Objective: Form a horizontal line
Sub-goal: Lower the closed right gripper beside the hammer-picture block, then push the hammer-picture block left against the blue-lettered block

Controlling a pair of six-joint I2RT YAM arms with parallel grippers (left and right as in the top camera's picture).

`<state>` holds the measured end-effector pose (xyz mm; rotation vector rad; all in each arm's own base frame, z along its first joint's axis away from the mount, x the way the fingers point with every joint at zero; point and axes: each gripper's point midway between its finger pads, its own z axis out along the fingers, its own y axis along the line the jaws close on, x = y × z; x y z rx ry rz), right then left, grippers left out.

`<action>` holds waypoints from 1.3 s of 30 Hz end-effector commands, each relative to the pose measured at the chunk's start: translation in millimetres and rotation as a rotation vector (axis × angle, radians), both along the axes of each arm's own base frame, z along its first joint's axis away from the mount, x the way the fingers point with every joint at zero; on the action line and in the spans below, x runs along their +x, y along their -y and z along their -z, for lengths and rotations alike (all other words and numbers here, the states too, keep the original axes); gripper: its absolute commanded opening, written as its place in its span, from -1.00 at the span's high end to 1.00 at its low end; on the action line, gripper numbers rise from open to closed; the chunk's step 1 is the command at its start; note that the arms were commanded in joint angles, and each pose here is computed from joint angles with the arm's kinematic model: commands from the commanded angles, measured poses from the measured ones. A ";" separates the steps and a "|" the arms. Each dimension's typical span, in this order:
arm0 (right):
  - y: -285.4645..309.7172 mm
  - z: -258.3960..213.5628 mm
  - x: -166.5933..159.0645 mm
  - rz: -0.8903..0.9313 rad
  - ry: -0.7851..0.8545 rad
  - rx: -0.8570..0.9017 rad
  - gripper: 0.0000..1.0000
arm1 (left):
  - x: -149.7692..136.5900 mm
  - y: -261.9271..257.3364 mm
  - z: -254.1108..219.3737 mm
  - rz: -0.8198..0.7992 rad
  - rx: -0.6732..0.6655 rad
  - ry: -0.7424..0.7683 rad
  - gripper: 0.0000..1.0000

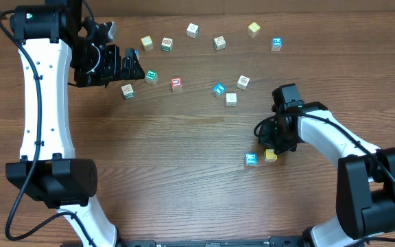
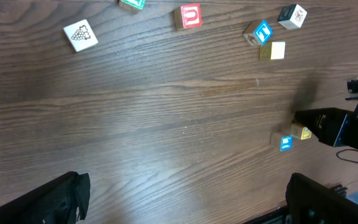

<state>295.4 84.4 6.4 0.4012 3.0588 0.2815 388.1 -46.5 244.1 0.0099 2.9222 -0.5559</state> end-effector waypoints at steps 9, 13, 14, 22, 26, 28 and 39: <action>-3.5 3.3 -5.9 0.003 -0.030 0.023 0.93 | 3.4 3.5 -1.9 0.007 0.000 0.012 -0.99; -3.3 3.4 -7.5 0.003 -0.036 0.022 0.93 | 3.4 3.5 -1.9 0.007 0.000 0.012 -0.99; -3.2 3.4 -7.8 0.003 -0.038 0.021 0.93 | 3.4 3.4 -1.9 0.007 0.000 0.012 -0.99; -2.6 3.6 -10.6 0.003 -0.049 0.019 0.92 | 3.4 3.6 -1.9 0.008 0.000 0.012 -0.99; -2.0 3.6 -5.8 0.004 -0.029 0.014 0.93 | 3.4 3.5 -1.9 0.007 0.000 0.012 -0.99; 1.1 3.6 3.2 0.006 0.009 -0.007 0.93 | 3.4 3.4 -1.9 0.007 0.000 0.012 -0.99; 39.9 0.4 36.9 0.108 0.158 -0.225 0.93 | 3.4 3.4 -1.9 0.007 0.000 0.012 -0.99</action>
